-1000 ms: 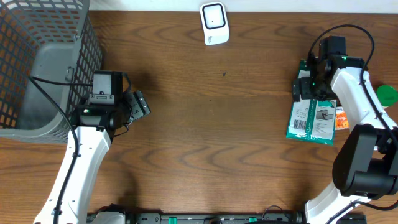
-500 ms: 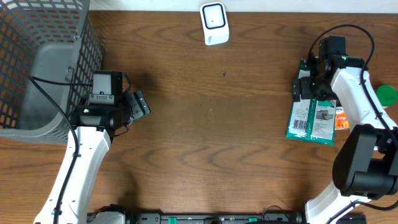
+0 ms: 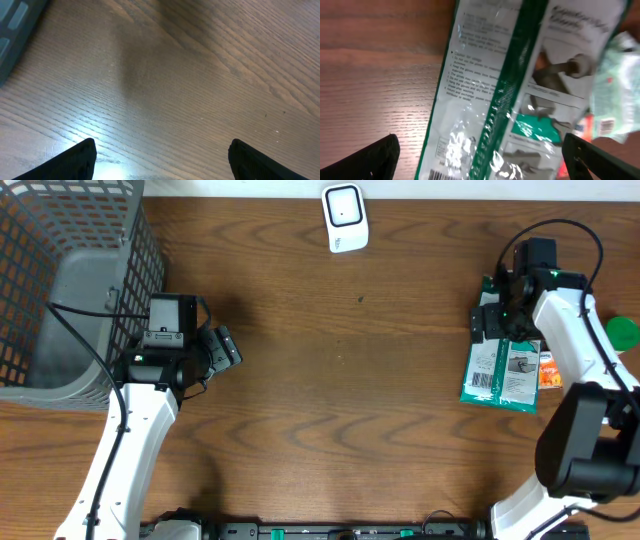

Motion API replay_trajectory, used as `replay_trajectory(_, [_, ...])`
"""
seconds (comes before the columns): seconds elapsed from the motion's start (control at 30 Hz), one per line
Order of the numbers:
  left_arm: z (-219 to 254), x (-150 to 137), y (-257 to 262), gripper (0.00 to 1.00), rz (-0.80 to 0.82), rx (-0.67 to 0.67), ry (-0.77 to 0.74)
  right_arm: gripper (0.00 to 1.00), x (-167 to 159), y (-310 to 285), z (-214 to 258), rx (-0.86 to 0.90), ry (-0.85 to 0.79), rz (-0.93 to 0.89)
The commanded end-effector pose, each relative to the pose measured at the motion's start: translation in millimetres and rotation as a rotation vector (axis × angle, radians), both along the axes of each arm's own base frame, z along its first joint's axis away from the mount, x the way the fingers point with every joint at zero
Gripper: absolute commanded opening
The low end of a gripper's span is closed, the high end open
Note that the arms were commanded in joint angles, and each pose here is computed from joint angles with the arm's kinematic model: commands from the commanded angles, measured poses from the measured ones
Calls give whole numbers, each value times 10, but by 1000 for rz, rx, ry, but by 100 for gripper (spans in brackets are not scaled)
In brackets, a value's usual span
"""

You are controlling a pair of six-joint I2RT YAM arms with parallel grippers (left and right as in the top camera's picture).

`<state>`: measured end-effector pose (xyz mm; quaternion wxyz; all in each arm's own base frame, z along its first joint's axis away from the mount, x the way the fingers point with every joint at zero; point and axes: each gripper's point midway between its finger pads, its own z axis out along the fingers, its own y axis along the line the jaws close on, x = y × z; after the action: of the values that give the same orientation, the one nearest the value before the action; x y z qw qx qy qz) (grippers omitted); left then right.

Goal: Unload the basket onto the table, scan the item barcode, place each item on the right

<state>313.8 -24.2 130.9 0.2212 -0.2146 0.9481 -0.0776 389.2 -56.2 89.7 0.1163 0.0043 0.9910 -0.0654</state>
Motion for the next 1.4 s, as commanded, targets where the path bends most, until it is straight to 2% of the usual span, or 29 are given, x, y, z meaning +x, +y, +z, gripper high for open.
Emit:
replay_trajectory(0.0, [-39, -11, 33, 85, 8, 12, 11, 99, 32, 113, 737, -8, -201, 12])
replay_trajectory(0.13, [-39, -11, 32, 85, 8, 12, 11, 99, -121, 277, 1456, -15, -397, 53])
replay_trajectory(0.3, [-39, -11, 33, 85, 8, 12, 11, 99, -531, 488, 2313, -37, -648, 111])
replay_trajectory(0.43, [-39, -11, 33, 85, 8, 12, 11, 99, -1045, 606, 2940, -28, -864, 149])
replay_trajectory(0.6, [-39, -10, 32, 85, 8, 12, 11, 99, -1633, 550, 3361, -20, -1043, 144])
replay_trajectory(0.83, [-39, -11, 33, 85, 8, 12, 11, 99, -2180, 505, 3369, -5, -1115, 145])
replay_trajectory(1.0, [-39, -11, 33, 85, 8, 12, 11, 99, -2488, 476, 3099, -1, -1162, 140])
replay_trajectory(1.17, [-39, -11, 33, 85, 8, 12, 11, 99, -2582, 497, 2731, 10, -1219, 143])
replay_trajectory(1.37, [-39, -11, 32, 85, 8, 12, 11, 99, -2427, 576, 2567, 31, -1351, 173])
